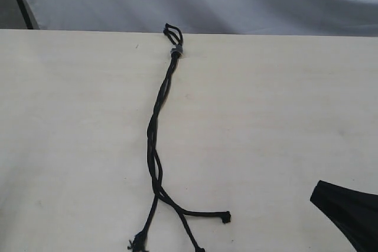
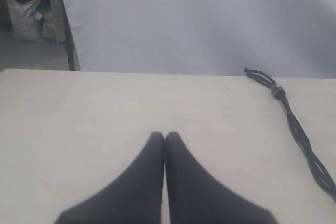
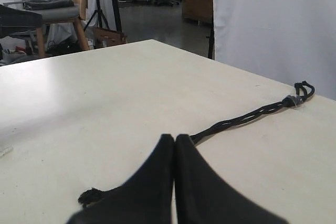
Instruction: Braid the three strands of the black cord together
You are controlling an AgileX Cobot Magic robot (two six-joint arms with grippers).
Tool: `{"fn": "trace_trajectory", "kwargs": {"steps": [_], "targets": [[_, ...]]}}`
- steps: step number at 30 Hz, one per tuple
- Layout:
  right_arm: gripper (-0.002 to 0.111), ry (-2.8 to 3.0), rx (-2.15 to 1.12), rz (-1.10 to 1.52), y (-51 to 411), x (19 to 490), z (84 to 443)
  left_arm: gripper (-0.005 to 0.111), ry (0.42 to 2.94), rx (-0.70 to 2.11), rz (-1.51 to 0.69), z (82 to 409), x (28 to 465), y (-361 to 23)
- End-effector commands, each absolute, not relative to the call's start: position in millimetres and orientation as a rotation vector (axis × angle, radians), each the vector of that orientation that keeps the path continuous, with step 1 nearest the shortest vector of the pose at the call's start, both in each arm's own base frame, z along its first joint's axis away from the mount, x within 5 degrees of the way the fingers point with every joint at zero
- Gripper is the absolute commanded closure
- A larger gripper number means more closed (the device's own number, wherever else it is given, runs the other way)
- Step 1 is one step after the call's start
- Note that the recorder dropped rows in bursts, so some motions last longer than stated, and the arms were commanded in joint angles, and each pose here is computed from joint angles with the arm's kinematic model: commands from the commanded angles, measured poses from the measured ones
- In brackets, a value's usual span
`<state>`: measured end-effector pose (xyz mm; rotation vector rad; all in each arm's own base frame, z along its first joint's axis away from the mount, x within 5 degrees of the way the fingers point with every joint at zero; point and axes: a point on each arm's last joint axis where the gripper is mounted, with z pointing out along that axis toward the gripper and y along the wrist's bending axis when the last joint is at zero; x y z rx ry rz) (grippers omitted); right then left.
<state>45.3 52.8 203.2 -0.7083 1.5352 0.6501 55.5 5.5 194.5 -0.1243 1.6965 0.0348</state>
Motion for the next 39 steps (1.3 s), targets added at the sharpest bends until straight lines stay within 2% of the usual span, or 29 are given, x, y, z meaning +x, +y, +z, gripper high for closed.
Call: {"fn": "trace_trajectory", "kwargs": {"steps": [1, 7, 12, 19, 39], "targets": [[0.108, 1.527, -0.604, 0.575, 45.2, 48.6, 205.0, 0.105, 1.692, -0.126, 0.038, 193.8, 55.5, 5.7], [0.108, 1.554, -0.211, 0.256, 18.2, 59.5, 208.2, 0.105, 1.692, -0.126, 0.038, 193.8, 55.5, 5.7], [0.108, 1.524, -0.063, 0.118, 6.3, 56.0, 209.5, 0.105, 1.692, -0.126, 0.038, 193.8, 55.5, 5.7], [0.108, 1.660, -0.052, 0.084, 4.0, 56.0, 197.2, 0.105, 1.692, -0.126, 0.038, 193.8, 55.5, 5.7], [0.108, 1.674, -0.009, 0.064, 1.8, 56.0, 195.9, 0.105, 1.692, -0.126, 0.038, 193.8, 55.5, 5.7]]}}
